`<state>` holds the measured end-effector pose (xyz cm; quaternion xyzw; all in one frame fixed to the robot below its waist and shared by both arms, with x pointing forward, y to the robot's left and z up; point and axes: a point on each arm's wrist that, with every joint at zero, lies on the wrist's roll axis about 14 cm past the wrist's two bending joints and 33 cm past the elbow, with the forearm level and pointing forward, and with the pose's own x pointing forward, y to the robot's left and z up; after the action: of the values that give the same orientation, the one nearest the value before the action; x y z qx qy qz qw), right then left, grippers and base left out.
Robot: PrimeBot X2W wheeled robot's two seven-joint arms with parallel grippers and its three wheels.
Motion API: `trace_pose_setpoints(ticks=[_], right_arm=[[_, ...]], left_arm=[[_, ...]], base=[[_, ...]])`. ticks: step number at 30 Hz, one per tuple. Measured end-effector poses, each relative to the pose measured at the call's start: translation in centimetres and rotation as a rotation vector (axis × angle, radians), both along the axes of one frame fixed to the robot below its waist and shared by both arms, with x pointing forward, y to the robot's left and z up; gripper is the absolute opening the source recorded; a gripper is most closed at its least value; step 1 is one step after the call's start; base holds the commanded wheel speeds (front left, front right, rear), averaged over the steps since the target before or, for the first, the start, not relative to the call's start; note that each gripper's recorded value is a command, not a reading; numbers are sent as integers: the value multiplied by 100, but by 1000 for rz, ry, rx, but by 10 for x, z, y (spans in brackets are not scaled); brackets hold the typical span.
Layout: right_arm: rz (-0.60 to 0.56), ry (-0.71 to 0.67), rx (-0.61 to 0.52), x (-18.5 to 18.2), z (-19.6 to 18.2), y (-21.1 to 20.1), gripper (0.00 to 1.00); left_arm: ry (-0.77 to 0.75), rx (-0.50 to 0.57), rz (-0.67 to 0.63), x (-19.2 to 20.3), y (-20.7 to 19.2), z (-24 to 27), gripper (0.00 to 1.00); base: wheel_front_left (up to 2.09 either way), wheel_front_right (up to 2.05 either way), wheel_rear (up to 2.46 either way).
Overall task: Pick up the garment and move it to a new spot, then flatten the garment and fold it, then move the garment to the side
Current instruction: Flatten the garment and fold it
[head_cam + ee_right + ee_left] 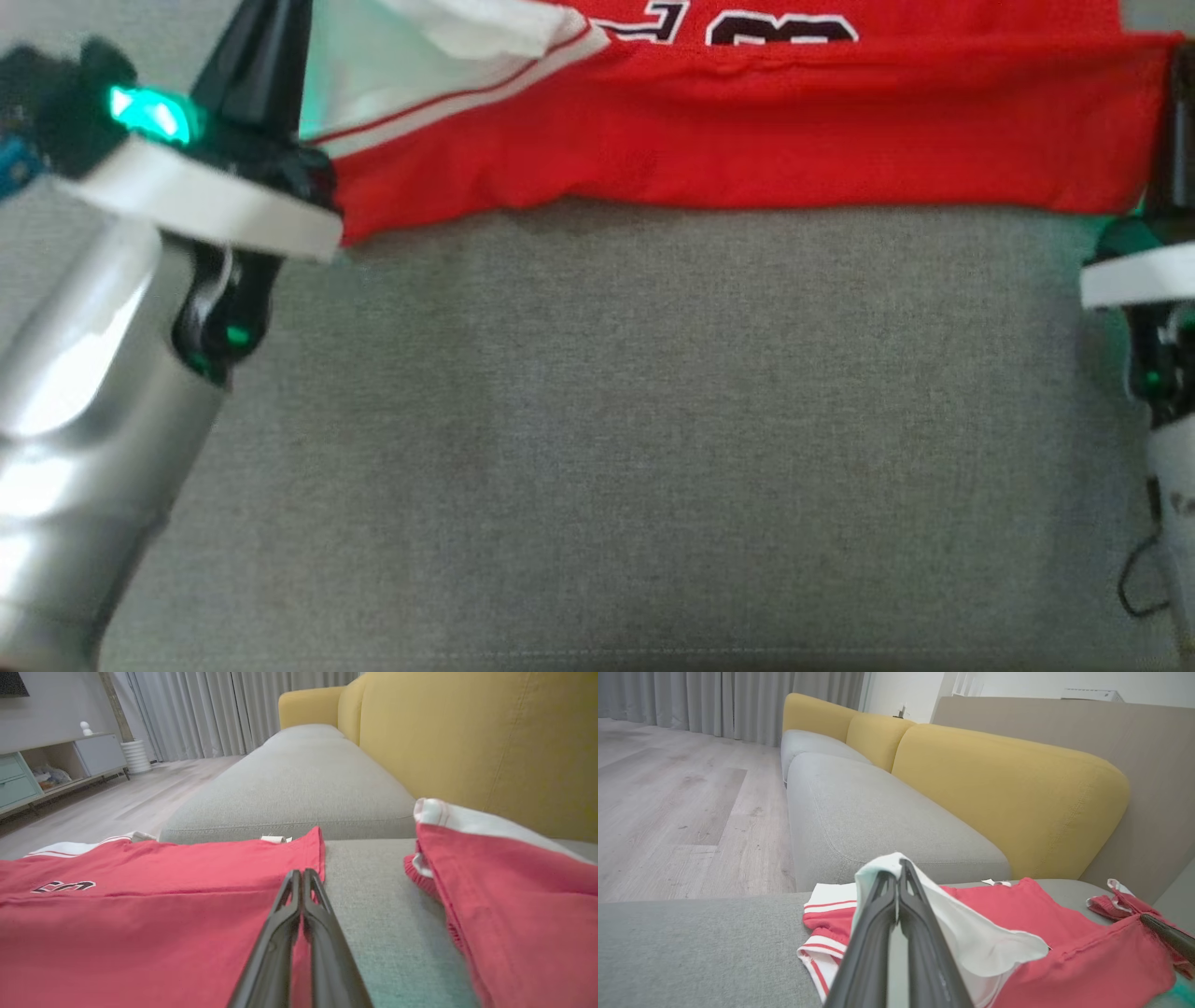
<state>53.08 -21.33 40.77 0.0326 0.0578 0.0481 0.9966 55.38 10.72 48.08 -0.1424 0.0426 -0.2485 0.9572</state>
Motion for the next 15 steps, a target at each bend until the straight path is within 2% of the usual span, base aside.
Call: trace_pose_setpoints(ticks=[2,3,4,5,11,15], right_arm=[[-2,9,5,3,-4,0,0],[-10,17,10,5,-7,-1,56],[-16,24,9,6,-11,-4,56],[-21,29,8,7,-12,-5,100],[-42,5,45,5,-2,-3,100],[-60,-20,59,-3,9,-5,100]], left_arm=[[8,5,1,5,-1,-5,0],[16,8,1,9,-3,-10,46],[22,9,-1,12,-5,-15,46],[27,8,-2,13,-7,-19,100],[4,5,9,8,-6,-18,100],[94,44,46,-25,5,-50,100]], base=[[0,0,0],[0,0,0],[0,0,0],[0,0,0],[0,0,0],[0,0,0]])
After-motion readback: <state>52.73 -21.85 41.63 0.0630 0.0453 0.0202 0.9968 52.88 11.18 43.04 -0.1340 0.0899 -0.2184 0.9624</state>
